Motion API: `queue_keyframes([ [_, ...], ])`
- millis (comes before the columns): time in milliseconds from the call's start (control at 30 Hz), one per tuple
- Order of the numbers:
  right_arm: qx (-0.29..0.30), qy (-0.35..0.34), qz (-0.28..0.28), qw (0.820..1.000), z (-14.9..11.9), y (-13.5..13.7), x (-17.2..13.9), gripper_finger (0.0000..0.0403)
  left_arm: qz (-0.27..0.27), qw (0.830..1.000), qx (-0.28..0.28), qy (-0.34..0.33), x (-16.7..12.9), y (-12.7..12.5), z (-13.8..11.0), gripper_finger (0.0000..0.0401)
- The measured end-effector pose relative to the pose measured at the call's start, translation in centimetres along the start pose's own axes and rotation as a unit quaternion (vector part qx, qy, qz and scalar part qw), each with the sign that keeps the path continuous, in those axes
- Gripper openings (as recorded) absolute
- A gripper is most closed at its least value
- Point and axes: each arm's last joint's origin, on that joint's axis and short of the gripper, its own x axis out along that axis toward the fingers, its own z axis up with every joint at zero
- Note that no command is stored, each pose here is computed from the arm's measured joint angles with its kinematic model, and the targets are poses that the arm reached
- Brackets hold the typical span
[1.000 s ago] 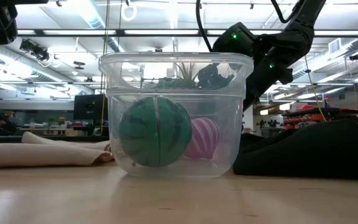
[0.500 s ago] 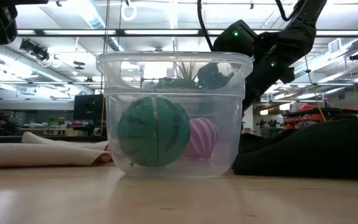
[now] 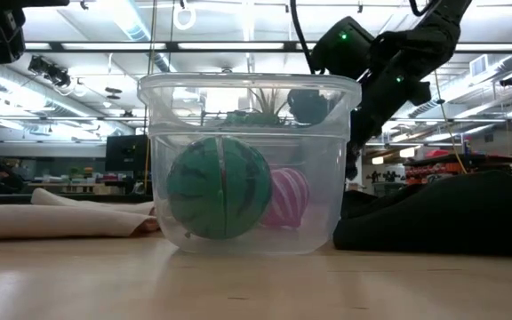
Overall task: Pick and placing Produce into tupperware
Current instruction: Put the red apple into the transparent container
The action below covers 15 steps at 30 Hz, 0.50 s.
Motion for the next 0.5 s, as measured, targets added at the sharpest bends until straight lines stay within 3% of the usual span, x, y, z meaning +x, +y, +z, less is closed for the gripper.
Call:
queue_keyframes([
  [233, 0.006, 0.036, -0.039, 0.999, 0.2, -0.5, -2.6, 0.0267, 0.0, 1.0, 0.0, 0.0, 0.0, 0.0, 0.0, 0.0067],
  [500, -0.003, 0.029, -0.054, 0.998, 1.6, -0.7, -7.5, 0.0267, 0.0, 1.0, 0.004, 0.0, 0.0, 0.0, 0.0, 0.0067],
])
